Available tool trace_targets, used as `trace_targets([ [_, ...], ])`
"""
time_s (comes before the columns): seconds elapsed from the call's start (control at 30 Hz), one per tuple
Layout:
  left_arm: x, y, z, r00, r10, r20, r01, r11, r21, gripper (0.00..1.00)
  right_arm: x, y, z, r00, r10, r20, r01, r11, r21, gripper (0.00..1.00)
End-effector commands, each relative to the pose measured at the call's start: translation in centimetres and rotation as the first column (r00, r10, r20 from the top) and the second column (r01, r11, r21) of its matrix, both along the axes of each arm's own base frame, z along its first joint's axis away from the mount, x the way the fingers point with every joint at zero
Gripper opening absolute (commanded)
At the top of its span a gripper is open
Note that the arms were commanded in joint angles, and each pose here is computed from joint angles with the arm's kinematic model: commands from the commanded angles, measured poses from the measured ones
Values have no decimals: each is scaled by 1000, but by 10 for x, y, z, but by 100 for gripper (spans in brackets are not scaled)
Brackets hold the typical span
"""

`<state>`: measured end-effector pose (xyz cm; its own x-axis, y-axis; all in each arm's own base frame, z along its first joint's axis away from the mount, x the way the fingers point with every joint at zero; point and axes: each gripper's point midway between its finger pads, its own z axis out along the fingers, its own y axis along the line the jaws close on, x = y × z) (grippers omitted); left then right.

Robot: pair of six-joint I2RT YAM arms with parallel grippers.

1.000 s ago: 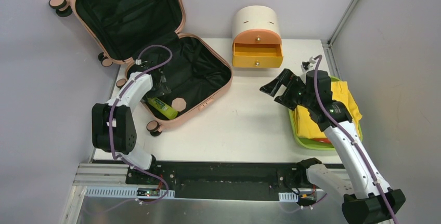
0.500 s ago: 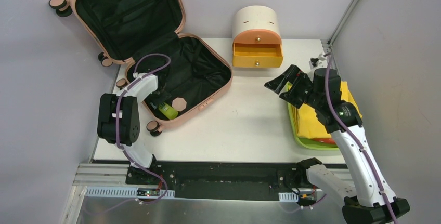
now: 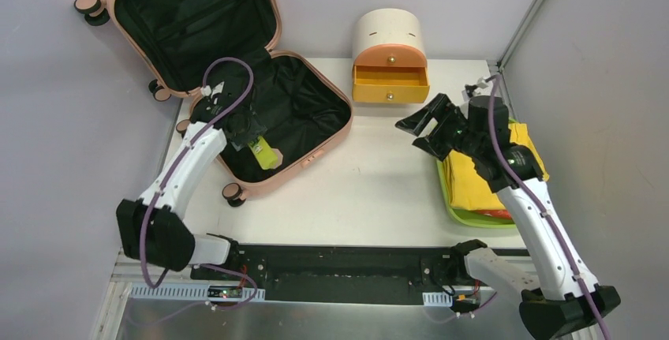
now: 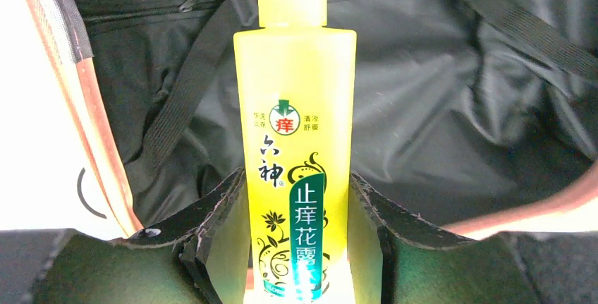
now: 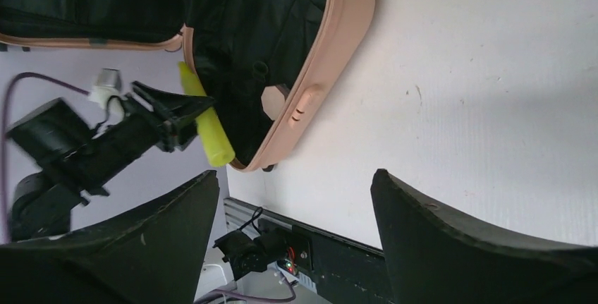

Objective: Open, take out, and arrange the luggage

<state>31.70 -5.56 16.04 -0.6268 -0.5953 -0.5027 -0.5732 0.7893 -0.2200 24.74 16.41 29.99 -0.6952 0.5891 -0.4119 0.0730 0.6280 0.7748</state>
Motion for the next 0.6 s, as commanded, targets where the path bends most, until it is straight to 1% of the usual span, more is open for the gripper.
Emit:
trace_targets([
  [0.0,-10,-17,57,974,-177,141,168,983,69,19,7,35,-7,993,105,44,-108,992,61,80],
  [0.07,-20,-37,73,946,-267,185,262,964,49,20,4,54,-8,983,167,71,-171,983,65,78],
  [0.13,-34,-58,84,918,-326,228,335,942,-1,20,-4,74,-7,969,230,93,-237,969,67,76],
  [0.2,-48,-84,91,880,-400,255,428,902,-63,20,-11,88,-5,954,276,117,-284,957,62,76],
  [0.27,-62,-108,99,814,-509,279,545,836,-67,21,-8,92,1,958,253,133,-264,962,69,76],
  [0.33,-77,-131,108,711,-636,301,670,742,-14,22,-1,93,15,967,207,149,-224,969,107,75],
  [0.37,-82,-138,111,671,-674,308,707,707,9,21,3,92,23,972,177,153,-197,972,125,74],
  [0.47,-97,-158,117,563,-755,335,792,609,41,21,13,98,41,980,130,149,-155,972,174,73],
  [0.57,-105,-170,119,487,-799,352,836,543,76,21,16,112,51,982,135,132,-161,964,210,71],
])
